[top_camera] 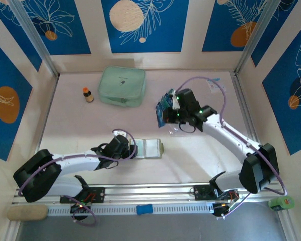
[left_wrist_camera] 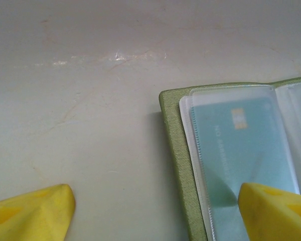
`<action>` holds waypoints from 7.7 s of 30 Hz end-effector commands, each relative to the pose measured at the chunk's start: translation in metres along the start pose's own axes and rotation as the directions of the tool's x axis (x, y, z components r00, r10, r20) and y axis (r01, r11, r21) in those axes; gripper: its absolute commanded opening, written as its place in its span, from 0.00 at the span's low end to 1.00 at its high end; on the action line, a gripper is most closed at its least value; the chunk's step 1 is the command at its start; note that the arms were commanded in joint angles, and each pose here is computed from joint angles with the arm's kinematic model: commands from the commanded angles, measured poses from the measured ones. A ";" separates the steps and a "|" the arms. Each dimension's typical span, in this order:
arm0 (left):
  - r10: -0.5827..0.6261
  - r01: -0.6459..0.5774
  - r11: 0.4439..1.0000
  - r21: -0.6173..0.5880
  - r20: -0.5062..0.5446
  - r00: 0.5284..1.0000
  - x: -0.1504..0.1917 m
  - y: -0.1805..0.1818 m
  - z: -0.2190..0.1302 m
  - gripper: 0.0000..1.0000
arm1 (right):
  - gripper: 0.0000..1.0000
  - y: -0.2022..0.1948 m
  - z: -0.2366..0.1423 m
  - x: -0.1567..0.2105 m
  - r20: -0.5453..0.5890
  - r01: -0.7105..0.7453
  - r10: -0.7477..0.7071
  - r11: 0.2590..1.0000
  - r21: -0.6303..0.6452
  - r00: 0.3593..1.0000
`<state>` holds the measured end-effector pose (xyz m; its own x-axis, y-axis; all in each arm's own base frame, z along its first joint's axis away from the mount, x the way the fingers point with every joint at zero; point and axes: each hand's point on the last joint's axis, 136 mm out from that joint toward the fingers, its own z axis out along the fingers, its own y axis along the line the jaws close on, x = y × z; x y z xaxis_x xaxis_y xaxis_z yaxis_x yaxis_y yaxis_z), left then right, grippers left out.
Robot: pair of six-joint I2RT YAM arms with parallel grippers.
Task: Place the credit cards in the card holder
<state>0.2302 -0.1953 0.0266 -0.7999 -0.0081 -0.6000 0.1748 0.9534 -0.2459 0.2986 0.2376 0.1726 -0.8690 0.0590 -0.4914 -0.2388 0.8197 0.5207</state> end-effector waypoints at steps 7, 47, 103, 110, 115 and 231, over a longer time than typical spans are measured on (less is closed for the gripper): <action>-0.008 0.001 0.993 -0.121 -0.062 0.998 0.012 0.024 -0.004 0.86 | 0.00 0.024 0.044 0.063 0.025 -0.199 0.210 0.954 -0.226 0.977; -0.001 -0.010 0.988 -0.152 -0.075 0.997 0.014 0.031 -0.009 0.85 | 0.00 0.001 0.084 0.116 0.074 -0.272 0.284 0.952 -0.139 0.956; -0.005 -0.004 0.989 -0.147 -0.065 0.998 0.013 0.030 -0.010 0.85 | 0.00 -0.005 0.094 0.142 -0.002 -0.305 0.309 0.937 -0.169 0.951; -0.005 -0.004 0.989 -0.148 -0.064 0.998 0.013 0.030 -0.010 0.85 | 0.00 -0.007 0.093 0.145 -0.009 -0.314 0.317 0.935 -0.164 0.948; -0.006 -0.003 0.989 -0.149 -0.061 0.998 0.013 0.031 -0.010 0.85 | 0.00 -0.007 0.093 0.150 -0.036 -0.319 0.317 0.934 -0.160 0.948; -0.085 0.083 0.966 -0.243 0.002 0.996 0.013 0.056 -0.018 0.86 | 0.05 0.040 0.123 0.133 -0.342 -0.028 0.001 0.997 -0.073 0.940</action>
<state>0.2212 -0.1485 0.0256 -0.8077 -0.0828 -0.5838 -0.0038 0.9908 -0.1353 0.2258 0.3447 0.0439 -0.9676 -0.1158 -0.2243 -0.2301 0.7704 0.5946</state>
